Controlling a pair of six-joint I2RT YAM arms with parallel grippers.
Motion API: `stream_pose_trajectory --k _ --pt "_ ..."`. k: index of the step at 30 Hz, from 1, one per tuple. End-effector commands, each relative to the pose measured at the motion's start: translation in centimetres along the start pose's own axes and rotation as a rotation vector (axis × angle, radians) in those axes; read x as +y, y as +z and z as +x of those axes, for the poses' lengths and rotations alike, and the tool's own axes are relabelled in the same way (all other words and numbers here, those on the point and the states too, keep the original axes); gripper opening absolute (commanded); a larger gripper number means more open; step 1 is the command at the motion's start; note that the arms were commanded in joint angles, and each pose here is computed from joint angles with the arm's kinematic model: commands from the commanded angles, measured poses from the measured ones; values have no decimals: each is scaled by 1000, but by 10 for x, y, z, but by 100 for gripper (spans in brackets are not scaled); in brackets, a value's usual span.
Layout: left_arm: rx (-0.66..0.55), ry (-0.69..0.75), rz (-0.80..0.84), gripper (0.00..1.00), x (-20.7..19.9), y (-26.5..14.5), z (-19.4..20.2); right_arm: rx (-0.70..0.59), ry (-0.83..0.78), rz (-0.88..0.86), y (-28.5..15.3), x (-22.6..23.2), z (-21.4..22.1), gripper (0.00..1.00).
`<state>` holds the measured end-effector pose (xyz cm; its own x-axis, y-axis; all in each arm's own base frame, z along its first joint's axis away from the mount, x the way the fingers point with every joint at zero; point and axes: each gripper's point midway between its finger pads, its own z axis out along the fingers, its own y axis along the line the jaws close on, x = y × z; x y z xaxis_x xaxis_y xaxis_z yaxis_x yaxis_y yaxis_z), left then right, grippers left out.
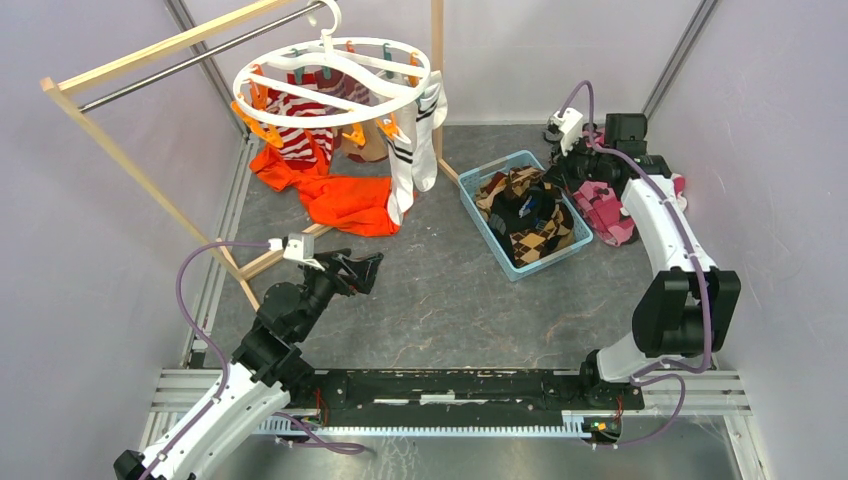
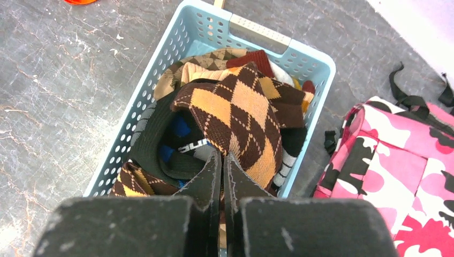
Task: Clip the socks to the hanger
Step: Pick up the sock from the bin.
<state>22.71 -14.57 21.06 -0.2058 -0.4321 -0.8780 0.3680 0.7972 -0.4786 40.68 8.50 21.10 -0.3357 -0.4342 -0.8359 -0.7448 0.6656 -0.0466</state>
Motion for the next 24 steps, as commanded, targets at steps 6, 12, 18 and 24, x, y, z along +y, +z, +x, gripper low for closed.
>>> stream_pose_trajectory --k 6,12,18,24 --pt "-35 -12 42 100 -12 -3 -16 -182 -124 -18 -37 2 -64 0" --pt "-36 -10 109 100 -24 -6 -18 -306 -203 -27 -64 9 -111 0" --pt "-45 -5 140 100 -30 -5 -21 -389 -250 -38 -81 20 -134 0" --pt "-65 43 228 100 -45 -6 -25 -456 -275 -69 -92 33 -152 0"
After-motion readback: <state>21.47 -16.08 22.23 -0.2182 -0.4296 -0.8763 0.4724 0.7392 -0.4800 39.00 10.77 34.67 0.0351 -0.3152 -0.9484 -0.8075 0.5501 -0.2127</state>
